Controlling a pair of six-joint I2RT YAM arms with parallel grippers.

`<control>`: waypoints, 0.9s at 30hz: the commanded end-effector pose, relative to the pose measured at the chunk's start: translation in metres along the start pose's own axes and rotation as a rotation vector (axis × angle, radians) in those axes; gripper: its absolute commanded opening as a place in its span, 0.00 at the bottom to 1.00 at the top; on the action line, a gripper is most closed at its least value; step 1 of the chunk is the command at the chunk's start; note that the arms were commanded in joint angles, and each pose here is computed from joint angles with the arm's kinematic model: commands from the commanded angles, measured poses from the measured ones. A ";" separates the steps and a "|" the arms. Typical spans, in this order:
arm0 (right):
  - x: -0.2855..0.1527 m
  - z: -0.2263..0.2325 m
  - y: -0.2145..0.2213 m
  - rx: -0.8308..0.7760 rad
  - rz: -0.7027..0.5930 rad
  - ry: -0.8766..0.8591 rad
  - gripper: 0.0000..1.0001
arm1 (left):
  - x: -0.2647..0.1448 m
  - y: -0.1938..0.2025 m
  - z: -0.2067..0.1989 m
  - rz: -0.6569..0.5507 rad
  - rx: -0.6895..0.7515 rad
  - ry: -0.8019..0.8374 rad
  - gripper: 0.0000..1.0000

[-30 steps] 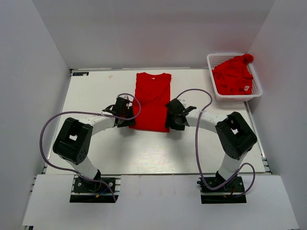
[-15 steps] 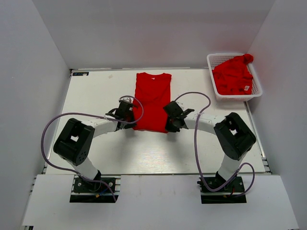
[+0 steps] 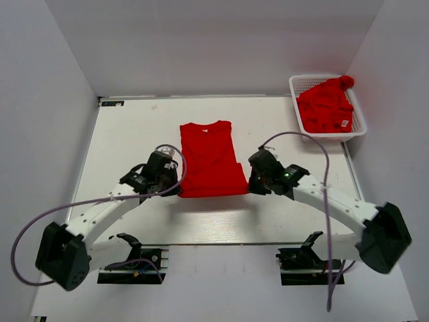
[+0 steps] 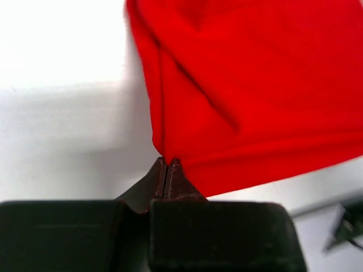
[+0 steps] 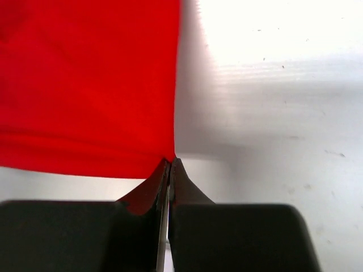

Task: Fold and stack the t-shirts
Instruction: Grab one side of the 2/3 rectangular tshirt with both arms, then fold the long partially folded tshirt into a neat square

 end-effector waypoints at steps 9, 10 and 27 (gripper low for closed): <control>-0.059 0.024 -0.026 -0.171 -0.009 -0.100 0.00 | -0.070 -0.050 -0.019 -0.103 -0.021 0.012 0.00; -0.060 0.036 -0.039 -0.181 -0.026 -0.101 0.00 | -0.068 -0.061 -0.023 -0.112 -0.038 -0.001 0.00; -0.005 0.076 -0.134 -0.154 -0.020 -0.075 0.00 | -0.023 -0.160 0.004 -0.157 -0.185 -0.302 0.00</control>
Point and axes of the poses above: each gripper's point midway between its finger pads, its own x axis out along the fingers, its own z axis along the line the jaws close on, y = z × x, the point moved 3 cm from there along -x, back along the fingers, and after that the axes turned 7 degrees about x, right-handed, at the moved point
